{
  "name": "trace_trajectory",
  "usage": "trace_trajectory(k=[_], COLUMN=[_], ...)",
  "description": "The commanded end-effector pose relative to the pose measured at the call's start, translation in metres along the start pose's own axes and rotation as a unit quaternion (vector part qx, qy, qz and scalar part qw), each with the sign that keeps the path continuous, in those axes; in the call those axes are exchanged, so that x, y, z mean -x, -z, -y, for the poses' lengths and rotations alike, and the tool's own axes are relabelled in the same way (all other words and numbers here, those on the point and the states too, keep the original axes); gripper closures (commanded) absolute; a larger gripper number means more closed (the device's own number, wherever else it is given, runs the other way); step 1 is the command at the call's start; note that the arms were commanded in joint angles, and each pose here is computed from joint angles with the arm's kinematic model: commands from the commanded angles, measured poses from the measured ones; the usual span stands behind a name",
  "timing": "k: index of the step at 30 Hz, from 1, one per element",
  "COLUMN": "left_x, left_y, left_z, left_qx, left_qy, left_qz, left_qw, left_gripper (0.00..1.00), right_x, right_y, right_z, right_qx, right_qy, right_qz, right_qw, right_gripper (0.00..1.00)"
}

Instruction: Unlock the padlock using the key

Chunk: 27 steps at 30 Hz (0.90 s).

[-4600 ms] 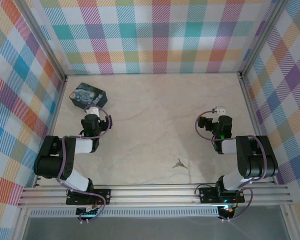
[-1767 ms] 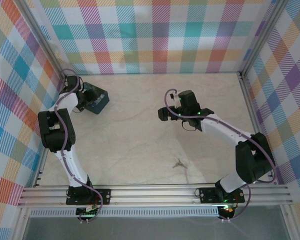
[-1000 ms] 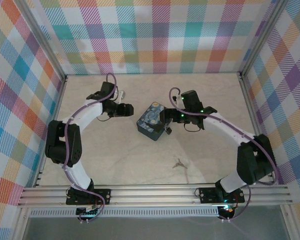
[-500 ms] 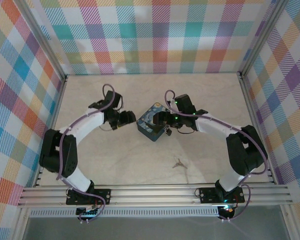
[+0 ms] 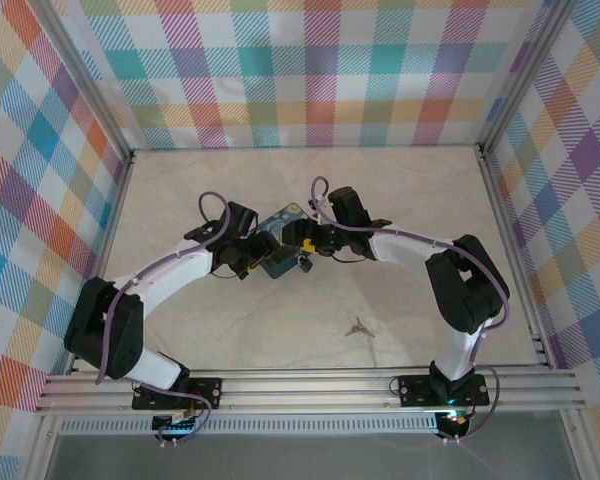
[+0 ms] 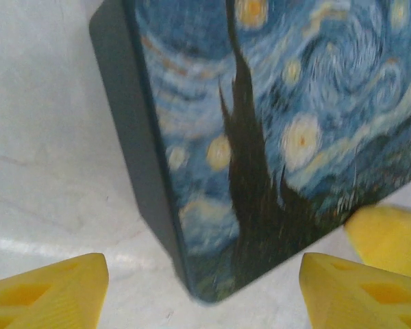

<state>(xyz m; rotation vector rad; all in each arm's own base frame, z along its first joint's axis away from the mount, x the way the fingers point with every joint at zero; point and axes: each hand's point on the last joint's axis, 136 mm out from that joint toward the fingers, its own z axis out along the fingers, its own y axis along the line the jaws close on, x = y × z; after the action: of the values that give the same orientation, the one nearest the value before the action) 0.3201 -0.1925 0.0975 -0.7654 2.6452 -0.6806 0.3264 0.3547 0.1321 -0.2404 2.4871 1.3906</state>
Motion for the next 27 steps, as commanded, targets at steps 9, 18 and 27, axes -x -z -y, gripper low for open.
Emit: trace_trajectory(k=[9,18,27], left_x=[0.055,0.058,0.010], left_y=[-0.050,0.003,0.033], left_z=[0.028,-0.006,-0.043], left_qx=[0.014,0.131,0.116], left_qy=[-0.022,-0.140,-0.167], left_qz=[0.081,0.098,0.047], left_qw=[0.996,0.977,0.978], left_gripper=[0.37,0.33,0.37], right_x=[-0.021,-0.121,-0.178], right_y=[0.075,0.128,0.122], right_z=[0.024,0.099,0.116], right_qx=[-0.145,-0.306,-0.325], right_qy=[-0.042,-0.098,-0.133], right_qz=[-0.009,-0.092,-0.141], right_qw=[0.989,0.943,0.926], right_gripper=[0.11,0.27,0.36])
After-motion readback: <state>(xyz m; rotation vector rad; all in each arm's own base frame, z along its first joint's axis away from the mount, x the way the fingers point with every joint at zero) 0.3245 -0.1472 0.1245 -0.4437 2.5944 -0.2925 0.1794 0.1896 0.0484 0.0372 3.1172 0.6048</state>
